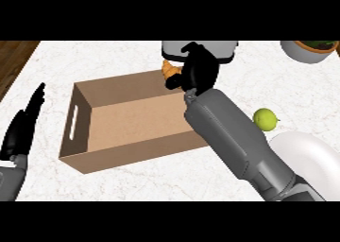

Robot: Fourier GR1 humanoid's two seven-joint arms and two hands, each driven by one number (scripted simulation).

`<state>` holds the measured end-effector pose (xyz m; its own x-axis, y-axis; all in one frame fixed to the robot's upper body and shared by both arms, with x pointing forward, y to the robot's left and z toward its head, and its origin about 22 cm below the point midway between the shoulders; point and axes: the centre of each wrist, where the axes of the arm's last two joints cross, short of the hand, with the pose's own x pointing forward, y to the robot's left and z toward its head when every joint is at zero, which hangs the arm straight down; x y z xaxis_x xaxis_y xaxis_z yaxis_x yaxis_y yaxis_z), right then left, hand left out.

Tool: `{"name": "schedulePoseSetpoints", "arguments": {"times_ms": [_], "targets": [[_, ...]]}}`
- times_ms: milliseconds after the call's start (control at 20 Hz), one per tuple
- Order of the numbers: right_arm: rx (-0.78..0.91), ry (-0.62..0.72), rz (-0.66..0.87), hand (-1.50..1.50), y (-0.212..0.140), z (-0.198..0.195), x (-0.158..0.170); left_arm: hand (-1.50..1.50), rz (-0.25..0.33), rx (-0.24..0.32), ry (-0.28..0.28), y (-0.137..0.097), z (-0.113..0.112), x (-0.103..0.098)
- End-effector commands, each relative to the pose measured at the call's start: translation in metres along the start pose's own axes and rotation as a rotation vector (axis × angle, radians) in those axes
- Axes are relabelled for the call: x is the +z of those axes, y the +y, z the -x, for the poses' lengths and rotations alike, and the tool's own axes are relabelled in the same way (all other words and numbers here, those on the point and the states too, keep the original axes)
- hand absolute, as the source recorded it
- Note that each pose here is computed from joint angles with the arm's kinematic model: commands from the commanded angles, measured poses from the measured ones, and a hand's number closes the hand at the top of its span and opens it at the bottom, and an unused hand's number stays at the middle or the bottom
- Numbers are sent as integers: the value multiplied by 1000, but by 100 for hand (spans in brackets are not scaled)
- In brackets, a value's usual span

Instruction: Pick the croissant from the plate and place it in the cardboard box

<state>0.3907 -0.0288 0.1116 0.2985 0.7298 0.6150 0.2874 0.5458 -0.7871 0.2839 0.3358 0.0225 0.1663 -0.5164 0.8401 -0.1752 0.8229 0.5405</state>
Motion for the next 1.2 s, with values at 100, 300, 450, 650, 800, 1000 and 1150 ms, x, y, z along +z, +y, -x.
{"name": "schedulePoseSetpoints", "arguments": {"times_ms": [100, 300, 450, 650, 800, 1000, 1150], "targets": [[-135, 45, 59, -150, 12, 1, -7, 0, -8, 13, 14, 4, 10, -4], [-211, -45, 163, -150, 17, 5, -3, 0, -15, -6, 6, -4, 7, 5], [-308, -79, 244, -150, 13, -2, -2, 0, -16, 4, 26, 3, 2, -1], [-460, -82, 291, -150, 2, -16, 6, 0, -39, -7, 31, 10, 24, 3], [-492, -95, 297, -150, 5, 4, 14, 0, -43, 0, 59, 9, 25, 16], [-551, -66, 314, -150, -7, 29, 24, 0, -73, 8, 87, 15, 34, 21], [-530, -57, 319, -150, -24, 57, 35, 0, -94, -9, 91, 34, 33, 19]]}}
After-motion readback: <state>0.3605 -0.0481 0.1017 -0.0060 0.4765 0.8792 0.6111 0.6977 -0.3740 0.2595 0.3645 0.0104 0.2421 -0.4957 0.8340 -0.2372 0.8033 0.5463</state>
